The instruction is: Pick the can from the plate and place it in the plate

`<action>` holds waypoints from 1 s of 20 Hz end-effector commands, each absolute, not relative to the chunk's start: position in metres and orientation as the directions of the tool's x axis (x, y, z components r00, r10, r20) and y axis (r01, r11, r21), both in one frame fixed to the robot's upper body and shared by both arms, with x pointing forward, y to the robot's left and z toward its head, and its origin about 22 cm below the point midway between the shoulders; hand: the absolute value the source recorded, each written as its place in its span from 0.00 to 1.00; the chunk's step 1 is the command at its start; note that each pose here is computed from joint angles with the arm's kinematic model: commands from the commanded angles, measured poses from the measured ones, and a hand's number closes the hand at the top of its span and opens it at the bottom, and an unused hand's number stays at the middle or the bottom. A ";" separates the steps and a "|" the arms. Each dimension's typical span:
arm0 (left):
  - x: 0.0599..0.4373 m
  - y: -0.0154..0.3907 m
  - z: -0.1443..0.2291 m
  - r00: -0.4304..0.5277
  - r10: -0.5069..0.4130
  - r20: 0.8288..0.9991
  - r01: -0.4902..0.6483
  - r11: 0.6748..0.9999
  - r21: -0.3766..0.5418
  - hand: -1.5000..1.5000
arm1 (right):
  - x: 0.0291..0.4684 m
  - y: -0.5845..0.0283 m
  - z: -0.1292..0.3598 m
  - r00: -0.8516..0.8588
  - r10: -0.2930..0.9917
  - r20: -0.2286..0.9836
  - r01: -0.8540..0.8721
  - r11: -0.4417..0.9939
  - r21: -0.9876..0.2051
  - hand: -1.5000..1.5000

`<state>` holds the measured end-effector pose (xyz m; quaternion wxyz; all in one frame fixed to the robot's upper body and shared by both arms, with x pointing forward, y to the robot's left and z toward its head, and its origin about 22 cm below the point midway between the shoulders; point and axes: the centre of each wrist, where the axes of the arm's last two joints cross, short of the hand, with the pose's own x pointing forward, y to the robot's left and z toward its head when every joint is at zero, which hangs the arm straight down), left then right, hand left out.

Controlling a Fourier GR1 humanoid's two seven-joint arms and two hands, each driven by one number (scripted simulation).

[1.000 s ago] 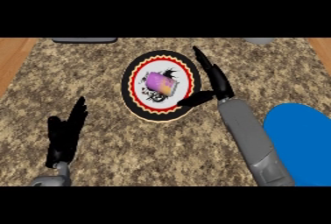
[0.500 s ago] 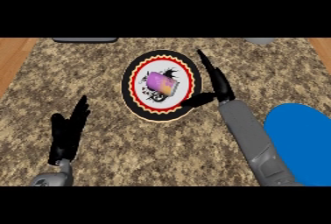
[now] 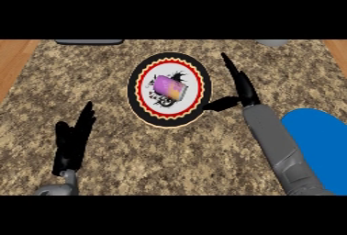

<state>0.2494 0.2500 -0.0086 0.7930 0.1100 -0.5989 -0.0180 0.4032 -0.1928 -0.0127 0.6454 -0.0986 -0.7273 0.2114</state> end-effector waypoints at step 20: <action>0.256 0.231 -0.014 0.288 -0.156 0.945 -0.094 0.977 0.190 0.50 | 0.405 -0.277 -0.010 -0.095 0.454 0.886 0.080 0.890 -0.448 0.00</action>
